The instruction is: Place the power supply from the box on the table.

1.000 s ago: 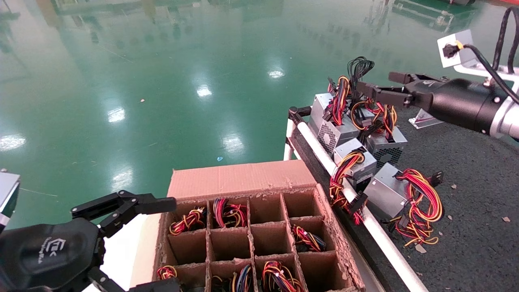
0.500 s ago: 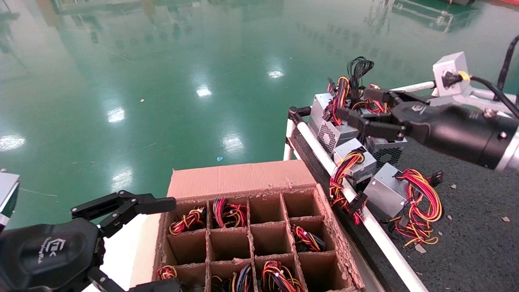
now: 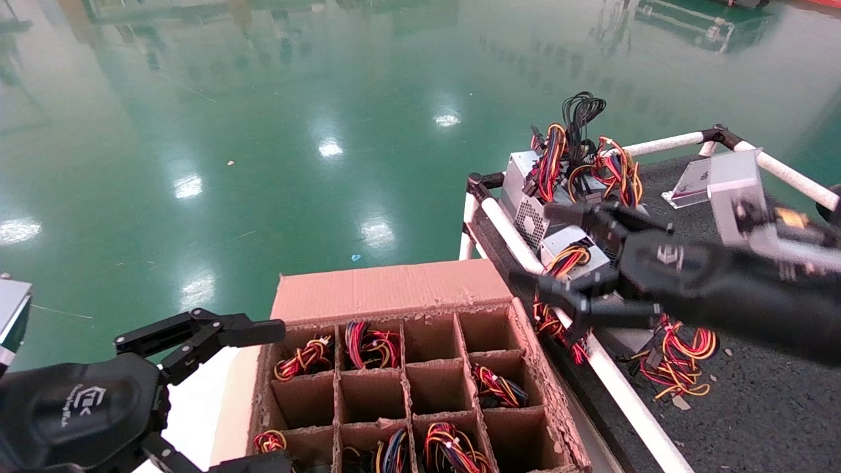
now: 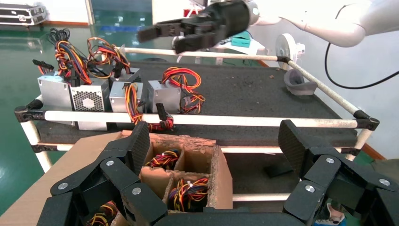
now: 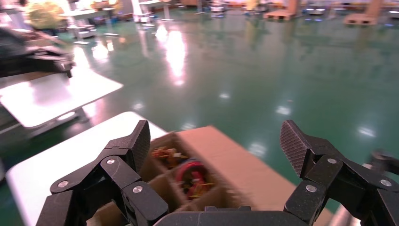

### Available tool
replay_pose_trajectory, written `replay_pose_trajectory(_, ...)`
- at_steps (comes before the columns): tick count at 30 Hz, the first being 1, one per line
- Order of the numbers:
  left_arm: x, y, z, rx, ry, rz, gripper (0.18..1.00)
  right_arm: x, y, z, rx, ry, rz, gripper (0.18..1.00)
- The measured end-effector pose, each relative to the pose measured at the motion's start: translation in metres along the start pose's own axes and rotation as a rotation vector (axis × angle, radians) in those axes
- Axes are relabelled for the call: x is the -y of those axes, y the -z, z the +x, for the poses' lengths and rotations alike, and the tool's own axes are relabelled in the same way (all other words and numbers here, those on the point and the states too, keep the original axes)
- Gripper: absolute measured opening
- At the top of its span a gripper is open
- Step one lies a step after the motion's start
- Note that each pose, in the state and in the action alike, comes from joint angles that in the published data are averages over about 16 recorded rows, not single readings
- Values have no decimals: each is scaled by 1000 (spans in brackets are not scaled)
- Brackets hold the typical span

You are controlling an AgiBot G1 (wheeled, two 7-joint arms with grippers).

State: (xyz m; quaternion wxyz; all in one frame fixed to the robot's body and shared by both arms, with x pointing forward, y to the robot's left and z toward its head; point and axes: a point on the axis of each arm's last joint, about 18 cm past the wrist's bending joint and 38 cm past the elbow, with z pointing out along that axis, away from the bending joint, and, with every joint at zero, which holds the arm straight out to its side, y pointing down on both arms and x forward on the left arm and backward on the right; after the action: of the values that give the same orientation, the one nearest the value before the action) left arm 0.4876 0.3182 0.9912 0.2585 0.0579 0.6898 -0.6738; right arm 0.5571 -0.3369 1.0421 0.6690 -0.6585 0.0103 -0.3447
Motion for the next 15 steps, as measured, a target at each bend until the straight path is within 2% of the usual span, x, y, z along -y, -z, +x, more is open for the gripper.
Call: replay_pose_trajectory(15,0,0,0,0,0,0,1001,-4,13,-92,287,21,0,1000)
